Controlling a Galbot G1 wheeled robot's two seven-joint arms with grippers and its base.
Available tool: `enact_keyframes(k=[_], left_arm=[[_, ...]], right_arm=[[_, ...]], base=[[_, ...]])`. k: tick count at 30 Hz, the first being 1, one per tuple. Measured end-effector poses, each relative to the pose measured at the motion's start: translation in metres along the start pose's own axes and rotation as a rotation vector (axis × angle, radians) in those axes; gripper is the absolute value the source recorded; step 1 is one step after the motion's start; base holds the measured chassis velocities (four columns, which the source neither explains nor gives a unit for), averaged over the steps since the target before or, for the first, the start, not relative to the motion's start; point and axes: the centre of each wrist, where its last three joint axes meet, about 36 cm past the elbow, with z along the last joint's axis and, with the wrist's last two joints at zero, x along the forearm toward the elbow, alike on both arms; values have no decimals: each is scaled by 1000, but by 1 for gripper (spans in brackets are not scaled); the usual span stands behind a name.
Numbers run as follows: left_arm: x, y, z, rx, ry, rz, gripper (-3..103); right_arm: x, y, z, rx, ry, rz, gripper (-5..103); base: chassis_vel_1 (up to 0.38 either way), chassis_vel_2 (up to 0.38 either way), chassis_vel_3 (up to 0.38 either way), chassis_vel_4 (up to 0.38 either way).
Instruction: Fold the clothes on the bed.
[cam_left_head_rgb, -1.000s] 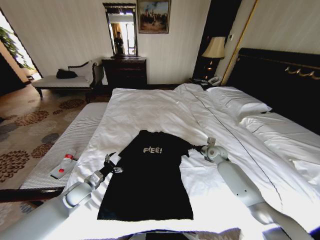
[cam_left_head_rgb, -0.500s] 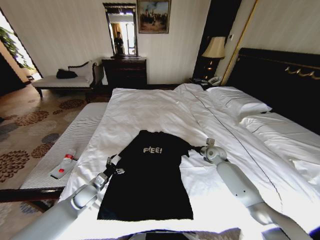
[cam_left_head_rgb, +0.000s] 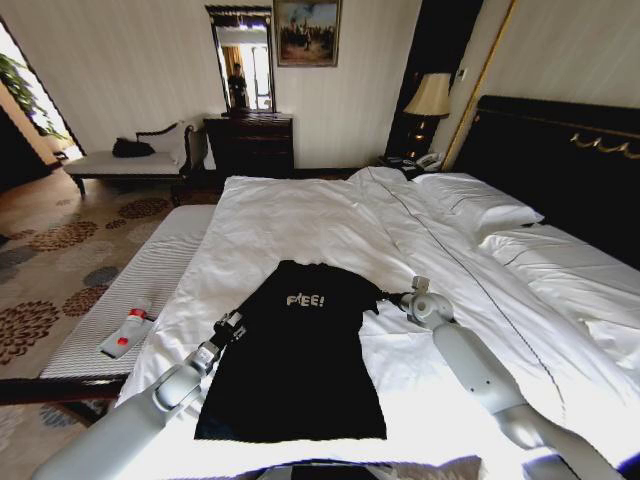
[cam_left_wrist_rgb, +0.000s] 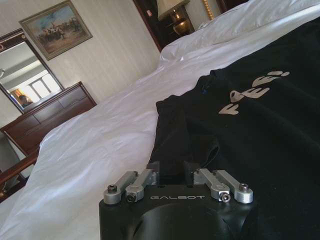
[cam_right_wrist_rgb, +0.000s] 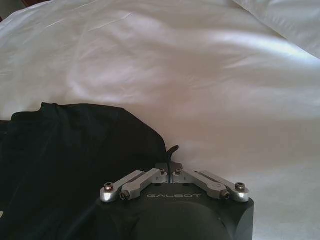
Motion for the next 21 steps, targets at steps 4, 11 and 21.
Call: enact_keyframes(k=[4,11,21], left_arm=[[-6,-2,2,7,3,-7,15],[-11,-10,3,21,3,-8,0],[-17,-9,-1,60,-8,-69,0]], right_arm=[[0,0,-1,0,-1,0,0],[1,-2,0,0,0,2,0],[2,-2,-1,0,-3,0,0]], base=[[0,0,0,0],[0,0,0,0],[0,0,0,0]])
